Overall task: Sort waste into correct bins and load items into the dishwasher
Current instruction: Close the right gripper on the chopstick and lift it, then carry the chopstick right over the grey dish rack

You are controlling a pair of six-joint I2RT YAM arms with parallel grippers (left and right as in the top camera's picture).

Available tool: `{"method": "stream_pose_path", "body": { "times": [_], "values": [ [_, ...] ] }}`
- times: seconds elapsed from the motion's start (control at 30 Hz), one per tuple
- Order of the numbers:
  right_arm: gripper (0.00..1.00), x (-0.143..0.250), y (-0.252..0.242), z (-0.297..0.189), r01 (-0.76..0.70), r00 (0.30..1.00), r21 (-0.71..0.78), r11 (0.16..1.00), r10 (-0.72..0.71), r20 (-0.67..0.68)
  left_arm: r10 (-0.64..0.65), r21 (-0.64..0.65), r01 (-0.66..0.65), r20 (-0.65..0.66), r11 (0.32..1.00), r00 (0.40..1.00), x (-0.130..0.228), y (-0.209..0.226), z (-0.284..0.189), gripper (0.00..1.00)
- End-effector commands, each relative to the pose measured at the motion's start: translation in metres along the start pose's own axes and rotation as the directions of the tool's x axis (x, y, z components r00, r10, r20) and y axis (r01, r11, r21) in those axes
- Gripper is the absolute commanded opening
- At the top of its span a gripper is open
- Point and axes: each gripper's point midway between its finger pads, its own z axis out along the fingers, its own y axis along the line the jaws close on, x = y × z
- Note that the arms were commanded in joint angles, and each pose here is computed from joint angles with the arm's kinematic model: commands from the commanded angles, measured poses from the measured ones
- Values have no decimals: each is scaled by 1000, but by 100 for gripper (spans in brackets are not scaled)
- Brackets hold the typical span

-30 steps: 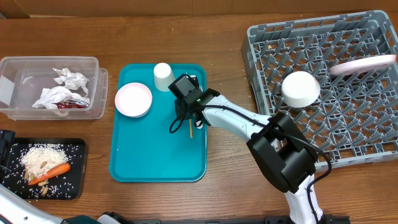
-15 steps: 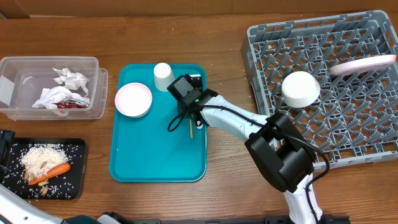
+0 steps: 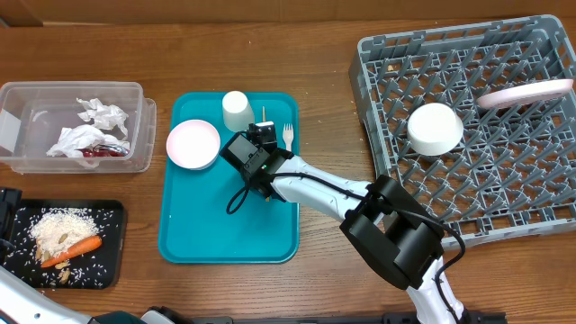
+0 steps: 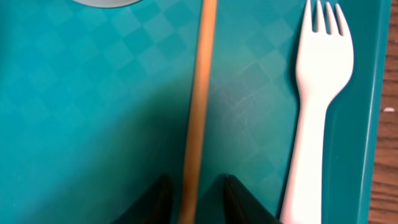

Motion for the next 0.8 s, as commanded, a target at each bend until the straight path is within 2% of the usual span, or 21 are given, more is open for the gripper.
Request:
{"method": "stream_pose_path", "body": {
  "times": [0.0, 0.2, 0.5, 0.7, 0.77],
  "values": [
    [23, 22, -10, 21, 14, 998, 38, 999, -12, -67, -10, 8, 10, 9, 1000, 1000, 0, 0, -3, 100],
    [4, 21, -9, 21, 13, 998, 36, 999, -11, -65, -10, 8, 10, 9, 1000, 1000, 0, 0, -3, 100],
    [4, -2, -9, 1, 2, 998, 43, 999, 1, -66, -10, 8, 10, 9, 1000, 1000, 0, 0, -3, 100],
    [4, -62, -56, -44, -107, 993, 79, 991, 110, -47, -10, 8, 10, 8, 1000, 1000, 0, 0, -3, 100],
    [4, -83, -68, -61, -143, 989, 44, 989, 145, -37, -10, 8, 10, 9, 1000, 1000, 0, 0, -3, 100]
  ]
}}
